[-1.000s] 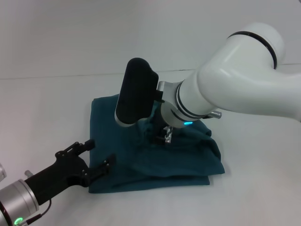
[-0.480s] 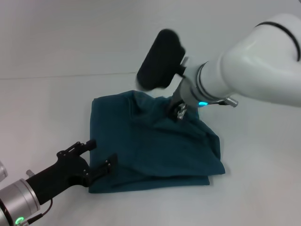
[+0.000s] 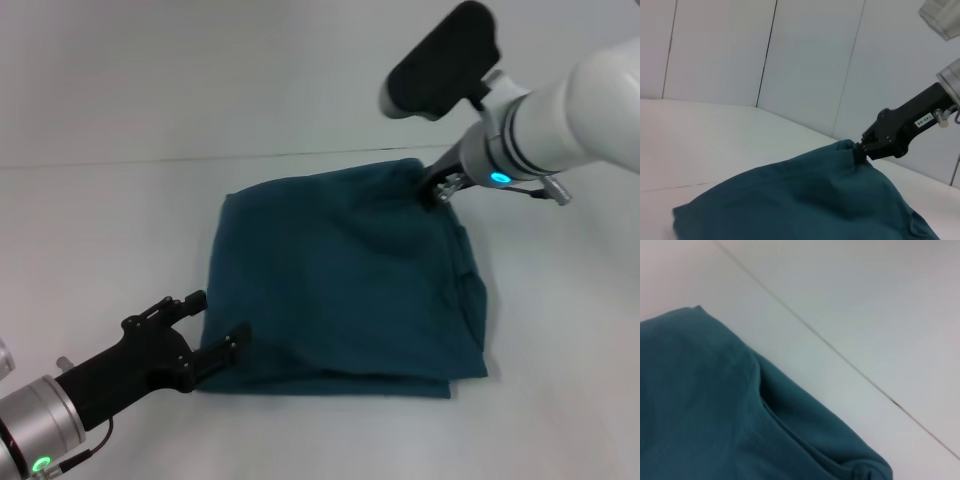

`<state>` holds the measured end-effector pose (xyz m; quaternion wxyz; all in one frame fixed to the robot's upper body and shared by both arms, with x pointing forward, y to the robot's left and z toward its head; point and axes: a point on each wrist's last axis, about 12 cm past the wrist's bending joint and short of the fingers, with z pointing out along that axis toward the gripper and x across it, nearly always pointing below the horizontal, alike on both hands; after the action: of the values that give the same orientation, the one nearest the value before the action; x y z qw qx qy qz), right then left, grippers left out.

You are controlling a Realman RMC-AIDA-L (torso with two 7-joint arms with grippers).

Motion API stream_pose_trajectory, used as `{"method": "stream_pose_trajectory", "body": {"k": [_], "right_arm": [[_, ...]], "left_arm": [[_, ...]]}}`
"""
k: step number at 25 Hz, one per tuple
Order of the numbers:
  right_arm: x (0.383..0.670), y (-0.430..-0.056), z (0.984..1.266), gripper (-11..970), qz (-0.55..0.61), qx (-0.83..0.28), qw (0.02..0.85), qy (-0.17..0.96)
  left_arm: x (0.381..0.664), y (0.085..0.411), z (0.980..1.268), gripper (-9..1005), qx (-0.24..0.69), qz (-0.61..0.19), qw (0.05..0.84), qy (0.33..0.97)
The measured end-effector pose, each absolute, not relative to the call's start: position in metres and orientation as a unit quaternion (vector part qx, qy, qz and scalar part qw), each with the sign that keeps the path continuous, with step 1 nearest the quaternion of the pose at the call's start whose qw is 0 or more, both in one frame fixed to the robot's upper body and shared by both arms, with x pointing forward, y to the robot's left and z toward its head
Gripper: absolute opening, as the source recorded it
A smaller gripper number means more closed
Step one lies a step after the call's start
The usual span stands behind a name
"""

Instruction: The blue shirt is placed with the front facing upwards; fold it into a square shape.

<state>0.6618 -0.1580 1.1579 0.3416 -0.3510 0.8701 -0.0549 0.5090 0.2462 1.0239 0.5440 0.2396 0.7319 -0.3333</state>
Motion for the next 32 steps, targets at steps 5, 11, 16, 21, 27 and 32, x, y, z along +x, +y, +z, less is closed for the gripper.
{"method": "stream_pose_trajectory", "body": {"k": [5,11,16,21,27,32], "right_arm": [[0.663,-0.178,1.146,65,-0.053,-0.316,0.351,0.880],[0.663,-0.184,1.127,105,-0.048,-0.297,0.350,0.887],[0.661,-0.191,1.133,287,-0.016,-0.261,0.384,0.885],[0.658,-0.201,1.155,494,0.015,-0.222,0.439,0.871],[0.646,-0.198,1.168,572,0.070,-0.218,0.475,0.850],[0.627,-0.185,1.157,637,0.120,-0.283,0.496,0.812]], "left_arm": [[0.510,0.245,1.025,797,0.242,-0.334,0.545,0.730],[0.511,0.245,1.026,796,0.244,-0.335,0.545,0.728],[0.511,0.246,1.026,795,0.244,-0.335,0.545,0.729],[0.511,0.246,1.026,797,0.243,-0.334,0.546,0.729],[0.510,0.248,1.025,796,0.238,-0.333,0.547,0.730],[0.508,0.248,1.024,795,0.234,-0.334,0.547,0.731]]}}
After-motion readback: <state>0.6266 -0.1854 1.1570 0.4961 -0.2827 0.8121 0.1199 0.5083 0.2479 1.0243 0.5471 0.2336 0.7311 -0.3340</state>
